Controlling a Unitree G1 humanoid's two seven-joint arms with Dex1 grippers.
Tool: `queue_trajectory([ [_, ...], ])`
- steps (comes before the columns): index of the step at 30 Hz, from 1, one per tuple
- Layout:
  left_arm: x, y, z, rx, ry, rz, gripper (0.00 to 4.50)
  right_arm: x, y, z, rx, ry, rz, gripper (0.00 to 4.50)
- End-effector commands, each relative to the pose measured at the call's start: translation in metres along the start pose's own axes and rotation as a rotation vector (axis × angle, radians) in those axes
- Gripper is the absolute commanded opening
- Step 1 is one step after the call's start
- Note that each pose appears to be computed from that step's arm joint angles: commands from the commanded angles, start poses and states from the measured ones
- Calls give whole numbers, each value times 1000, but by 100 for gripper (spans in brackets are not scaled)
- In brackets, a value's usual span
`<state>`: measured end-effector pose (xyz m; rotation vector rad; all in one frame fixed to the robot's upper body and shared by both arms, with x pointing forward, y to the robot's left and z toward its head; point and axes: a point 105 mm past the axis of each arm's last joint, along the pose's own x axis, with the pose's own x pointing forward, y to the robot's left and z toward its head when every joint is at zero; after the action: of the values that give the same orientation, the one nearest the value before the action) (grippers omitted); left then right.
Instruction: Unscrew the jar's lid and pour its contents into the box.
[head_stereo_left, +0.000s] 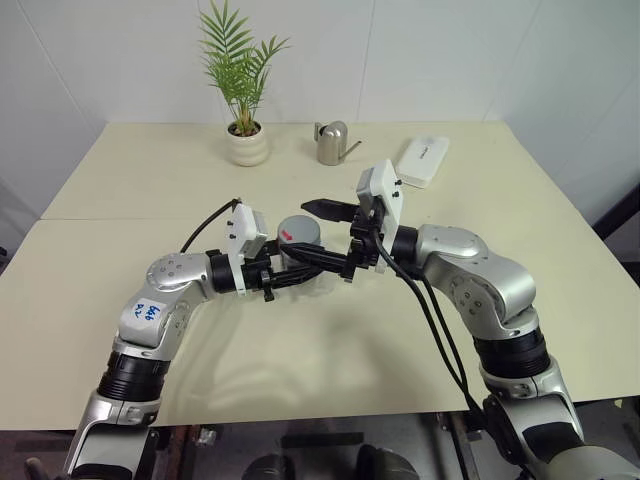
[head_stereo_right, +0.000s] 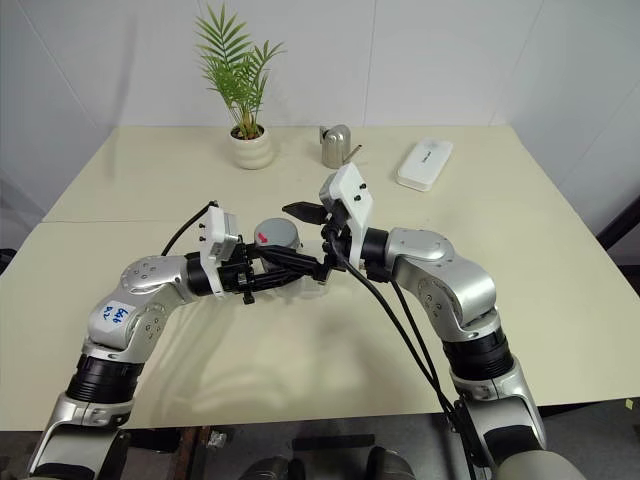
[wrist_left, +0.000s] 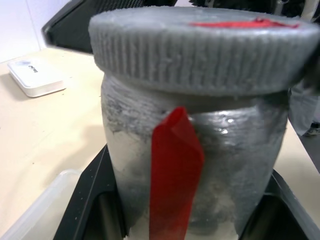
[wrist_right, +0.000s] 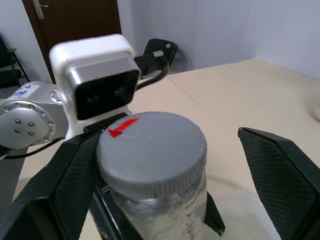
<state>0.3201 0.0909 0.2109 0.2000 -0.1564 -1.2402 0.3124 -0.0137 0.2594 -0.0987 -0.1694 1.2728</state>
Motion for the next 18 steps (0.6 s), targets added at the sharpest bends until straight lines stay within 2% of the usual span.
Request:
queue_trajectory([
  [1, 2, -4, 9, 44, -31, -14, 198, 0, 2, 14, -44, -36, 9, 450],
  [4, 3, -4, 9, 44, -36, -13, 198, -1, 2, 15, -42, -41, 13, 450],
  [7, 2, -6, 7, 41, -30, -14, 198, 0, 4, 16, -36, -54, 22, 395],
  [11, 1, -7, 6, 35, -26, -18, 198, 1, 9, 19, -29, -79, 53, 268],
  [15, 1, -10, 6, 34, -23, -52, 198, 0, 18, 25, -36, -106, 122, 261],
  [18, -1, -15, 8, 27, -23, -112, 198, -4, 30, 31, -62, -102, 253, 261],
])
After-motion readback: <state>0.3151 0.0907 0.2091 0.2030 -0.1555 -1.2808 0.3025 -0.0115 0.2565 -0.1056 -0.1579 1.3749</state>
